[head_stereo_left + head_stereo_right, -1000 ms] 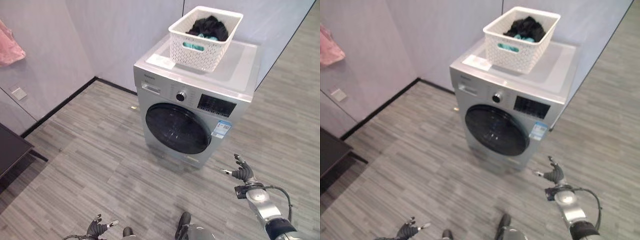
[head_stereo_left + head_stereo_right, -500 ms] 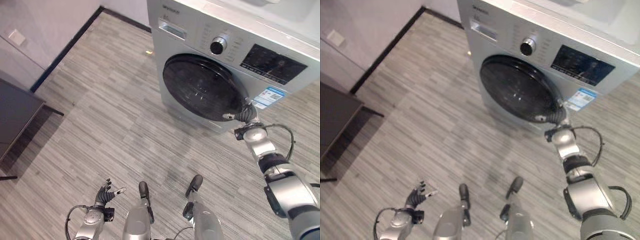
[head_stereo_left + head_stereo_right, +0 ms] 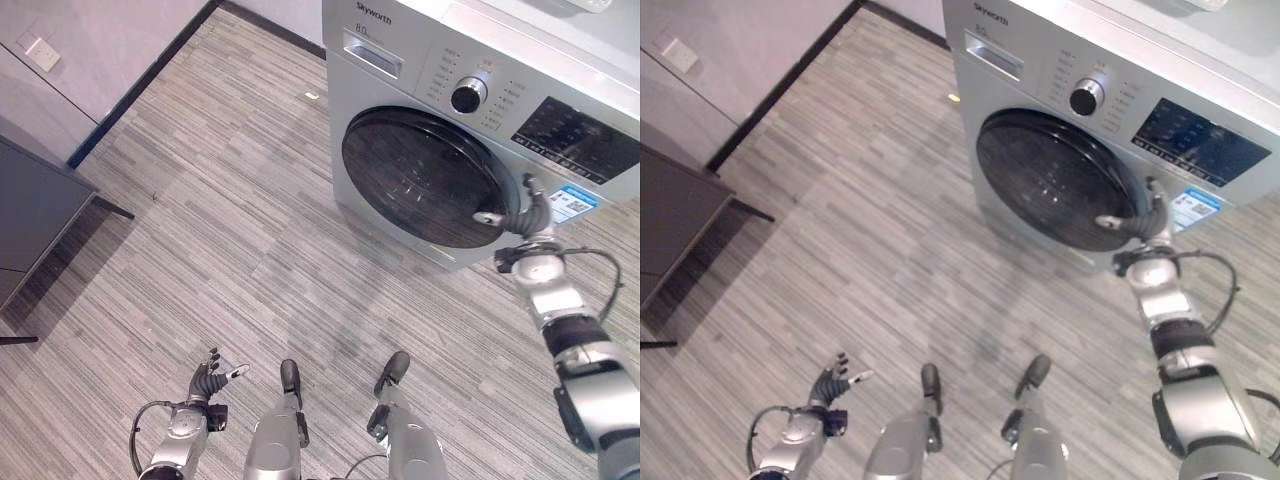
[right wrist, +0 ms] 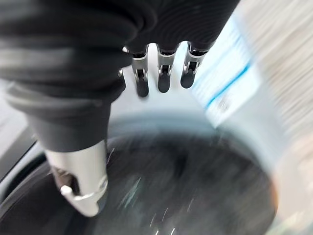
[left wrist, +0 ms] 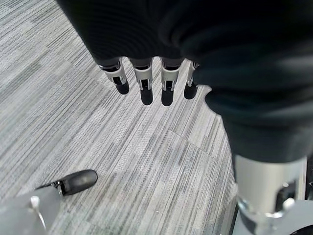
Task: Grab the laundry basket,head to the washer,open it,put in the laundry and shut it.
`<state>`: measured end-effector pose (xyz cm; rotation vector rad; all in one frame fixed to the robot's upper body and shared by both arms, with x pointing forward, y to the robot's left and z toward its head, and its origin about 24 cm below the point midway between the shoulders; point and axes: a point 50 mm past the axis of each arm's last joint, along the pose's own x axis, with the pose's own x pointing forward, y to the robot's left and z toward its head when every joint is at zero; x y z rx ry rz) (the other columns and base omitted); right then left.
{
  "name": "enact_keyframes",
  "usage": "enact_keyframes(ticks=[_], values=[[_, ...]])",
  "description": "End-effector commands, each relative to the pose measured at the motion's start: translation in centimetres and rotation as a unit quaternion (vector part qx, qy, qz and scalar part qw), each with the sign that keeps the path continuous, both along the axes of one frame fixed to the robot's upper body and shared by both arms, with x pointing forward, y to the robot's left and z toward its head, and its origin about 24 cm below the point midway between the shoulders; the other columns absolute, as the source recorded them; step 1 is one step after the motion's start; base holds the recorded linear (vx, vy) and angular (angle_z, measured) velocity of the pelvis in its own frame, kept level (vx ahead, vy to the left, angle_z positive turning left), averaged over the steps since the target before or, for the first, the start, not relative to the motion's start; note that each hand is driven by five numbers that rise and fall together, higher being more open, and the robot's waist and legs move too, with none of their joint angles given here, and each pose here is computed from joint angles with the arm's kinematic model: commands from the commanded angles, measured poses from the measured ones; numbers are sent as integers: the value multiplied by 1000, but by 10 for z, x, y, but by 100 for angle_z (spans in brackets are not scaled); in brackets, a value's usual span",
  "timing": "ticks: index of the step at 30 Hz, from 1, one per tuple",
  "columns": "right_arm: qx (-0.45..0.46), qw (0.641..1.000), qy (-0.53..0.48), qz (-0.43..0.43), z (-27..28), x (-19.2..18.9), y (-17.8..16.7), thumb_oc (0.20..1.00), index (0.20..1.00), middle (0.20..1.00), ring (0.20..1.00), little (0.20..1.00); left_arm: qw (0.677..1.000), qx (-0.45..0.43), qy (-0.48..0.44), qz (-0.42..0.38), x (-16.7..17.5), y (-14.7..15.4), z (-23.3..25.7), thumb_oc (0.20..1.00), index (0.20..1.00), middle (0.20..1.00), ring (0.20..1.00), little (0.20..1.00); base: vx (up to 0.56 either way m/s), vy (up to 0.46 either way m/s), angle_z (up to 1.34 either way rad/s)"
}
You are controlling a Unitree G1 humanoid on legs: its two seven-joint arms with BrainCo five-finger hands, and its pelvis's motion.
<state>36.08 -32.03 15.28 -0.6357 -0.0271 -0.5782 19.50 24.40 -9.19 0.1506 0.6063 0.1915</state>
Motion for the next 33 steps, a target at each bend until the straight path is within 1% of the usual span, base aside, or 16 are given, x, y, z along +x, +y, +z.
enact_keyframes(ticks=[1,2,7,9,11,19,24,29,33], values=[[-16,998,-59,-20,37,7,-5,1000,1000,1000,1000,1000,1000,18,5,5,-11,10,-2,1000,1000,1000,1000,1000,-17,-21,-14],[-22,998,-51,-38,47,8,-13,1000,1000,1000,1000,1000,1000,13,0,12,-10,12,0,1000,1000,1000,1000,1000,-17,-24,-12],[-28,997,-36,-62,62,12,-21,1000,1000,1000,1000,1000,1000,3,-14,20,-6,13,4,1000,1000,1000,1000,1000,-3,-23,-7],[-30,997,-32,-65,66,13,-21,1000,1000,1000,1000,1000,999,-9,-23,35,-4,14,6,1000,1000,1000,1000,1000,9,-16,0],[-12,997,-40,-65,67,15,-19,1000,1000,1000,1000,1000,997,-27,-39,56,0,14,9,1000,1000,1000,1000,1000,38,-42,-1],[6,997,-52,-54,66,19,-10,1000,1000,1000,1000,1000,991,-70,-86,78,9,8,21,1000,1000,1000,1000,1000,21,-23,1],[27,997,-68,-32,69,27,6,1000,1000,1000,1000,1000,987,-93,-108,78,13,0,26,1000,1000,1000,1000,1000,7,-1,1],[36,996,-78,-14,68,32,18,1000,1000,1000,1000,1000,983,-101,-123,86,15,0,31,1000,1000,1000,1000,1000,23,-3,9],[64,993,-100,20,70,39,39,1000,1000,1000,1000,1000,979,-108,-152,83,23,0,42,1000,1000,1000,1000,1000,7,21,9]])
